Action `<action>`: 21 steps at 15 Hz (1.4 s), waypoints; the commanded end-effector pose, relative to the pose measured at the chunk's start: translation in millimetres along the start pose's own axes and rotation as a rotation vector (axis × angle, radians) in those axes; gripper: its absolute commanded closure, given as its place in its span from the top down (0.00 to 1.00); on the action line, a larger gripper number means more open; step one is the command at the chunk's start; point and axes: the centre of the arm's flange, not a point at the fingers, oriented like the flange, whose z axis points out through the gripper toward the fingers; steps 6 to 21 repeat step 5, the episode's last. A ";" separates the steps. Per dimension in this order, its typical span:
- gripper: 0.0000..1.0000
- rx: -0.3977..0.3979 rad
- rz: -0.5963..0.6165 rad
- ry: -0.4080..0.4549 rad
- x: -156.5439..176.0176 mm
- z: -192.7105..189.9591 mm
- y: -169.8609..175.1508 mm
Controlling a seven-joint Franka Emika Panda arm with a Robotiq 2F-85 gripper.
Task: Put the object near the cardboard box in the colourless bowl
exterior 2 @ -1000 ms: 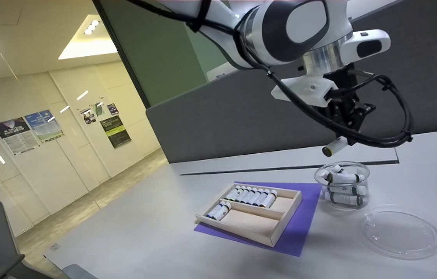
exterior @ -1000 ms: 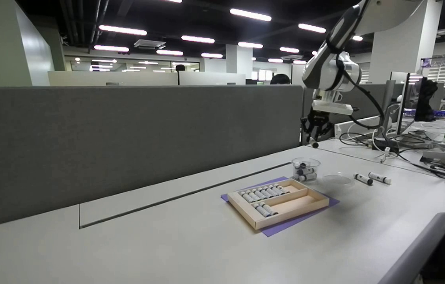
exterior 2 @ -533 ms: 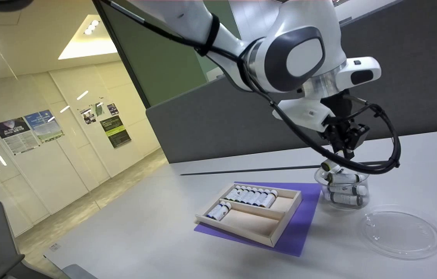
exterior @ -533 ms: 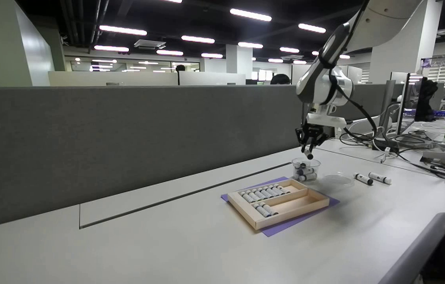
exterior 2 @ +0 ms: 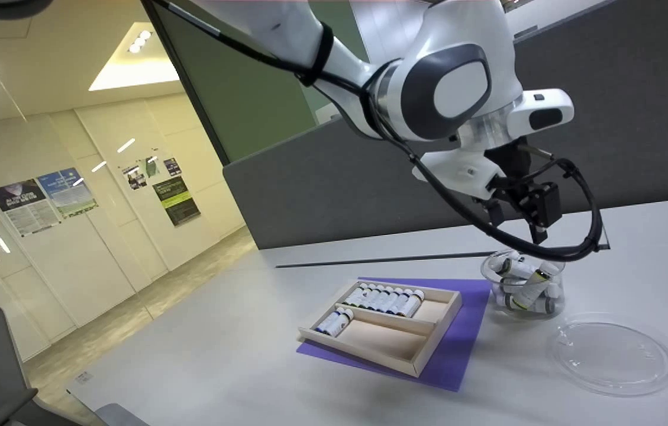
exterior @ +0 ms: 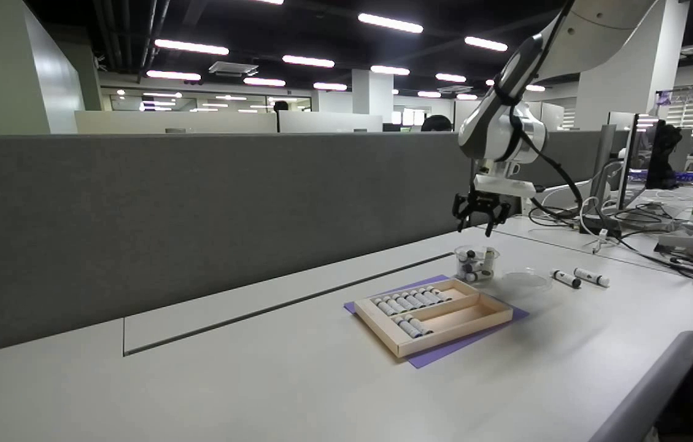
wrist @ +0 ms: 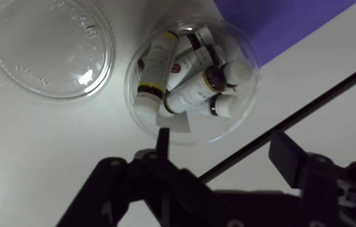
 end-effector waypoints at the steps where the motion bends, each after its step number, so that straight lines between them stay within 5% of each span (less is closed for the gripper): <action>1: 1.00 0.039 -0.030 -0.004 8.4 -86.4 -15.2; 2: 0.94 0.021 -0.018 0.010 8.6 -36.2 -10.8; 5: 1.00 0.043 -0.031 0.011 13.8 -82.4 -19.1; 21: 1.00 0.043 -0.031 0.011 13.8 -82.4 -19.1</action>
